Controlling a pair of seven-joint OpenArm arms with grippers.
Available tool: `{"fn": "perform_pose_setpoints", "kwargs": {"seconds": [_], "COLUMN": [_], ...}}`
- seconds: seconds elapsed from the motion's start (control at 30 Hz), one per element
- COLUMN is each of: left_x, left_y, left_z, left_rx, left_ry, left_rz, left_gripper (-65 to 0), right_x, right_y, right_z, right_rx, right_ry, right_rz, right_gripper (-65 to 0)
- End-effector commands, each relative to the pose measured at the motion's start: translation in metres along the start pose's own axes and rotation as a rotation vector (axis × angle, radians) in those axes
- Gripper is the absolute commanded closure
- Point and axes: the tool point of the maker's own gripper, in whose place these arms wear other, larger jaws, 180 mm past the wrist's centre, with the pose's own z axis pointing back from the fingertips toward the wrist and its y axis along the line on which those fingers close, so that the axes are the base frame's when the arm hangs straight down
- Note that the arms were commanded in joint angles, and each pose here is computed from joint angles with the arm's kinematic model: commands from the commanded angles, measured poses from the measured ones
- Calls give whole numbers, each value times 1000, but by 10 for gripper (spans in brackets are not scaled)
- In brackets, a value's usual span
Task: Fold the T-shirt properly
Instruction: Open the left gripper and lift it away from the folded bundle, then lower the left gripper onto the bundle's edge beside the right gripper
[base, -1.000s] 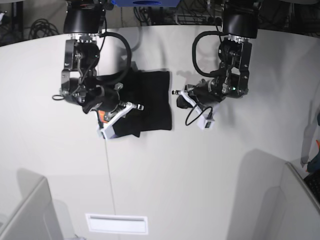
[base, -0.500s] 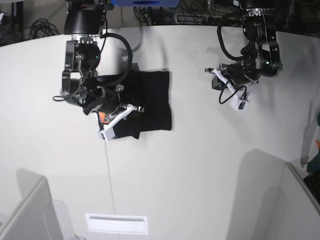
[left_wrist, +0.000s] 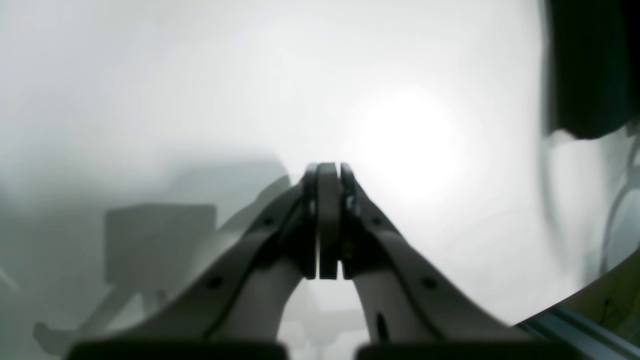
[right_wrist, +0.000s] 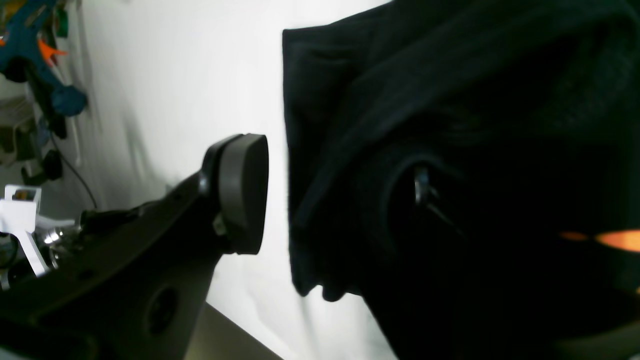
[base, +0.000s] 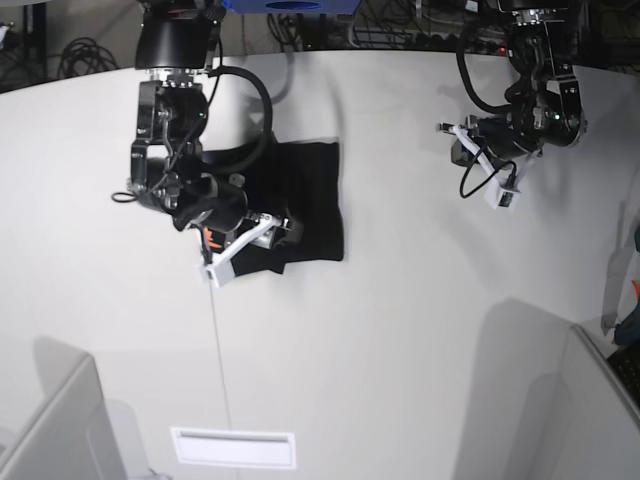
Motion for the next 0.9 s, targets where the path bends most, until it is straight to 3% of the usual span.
{"fn": "perform_pose_setpoints", "kwargs": {"seconds": [0.0, 0.53, 0.67, 0.77, 0.87], "left_x": [12, 13, 14, 15, 17], "left_y": [0, 2, 8, 12, 14], "left_z": [5, 4, 7, 10, 12], "left_rx": [1, 4, 17, 28, 35], "left_ry": [-39, -37, -36, -34, -40], "left_rz": [-23, -22, -35, -43, -40], "left_gripper": [0, 0, 0, 0, 0], "right_x": [11, -23, -26, -14, 15], "right_y": [24, 94, 110, 113, 91], "right_z": [0, -19, -15, 0, 20], "right_rx": [60, 171, 243, 286, 205], "right_ry": [-27, 87, 116, 79, -26], "right_rz": [31, 238, 234, 253, 311], "right_gripper": [-335, -333, -333, -333, -332]}}
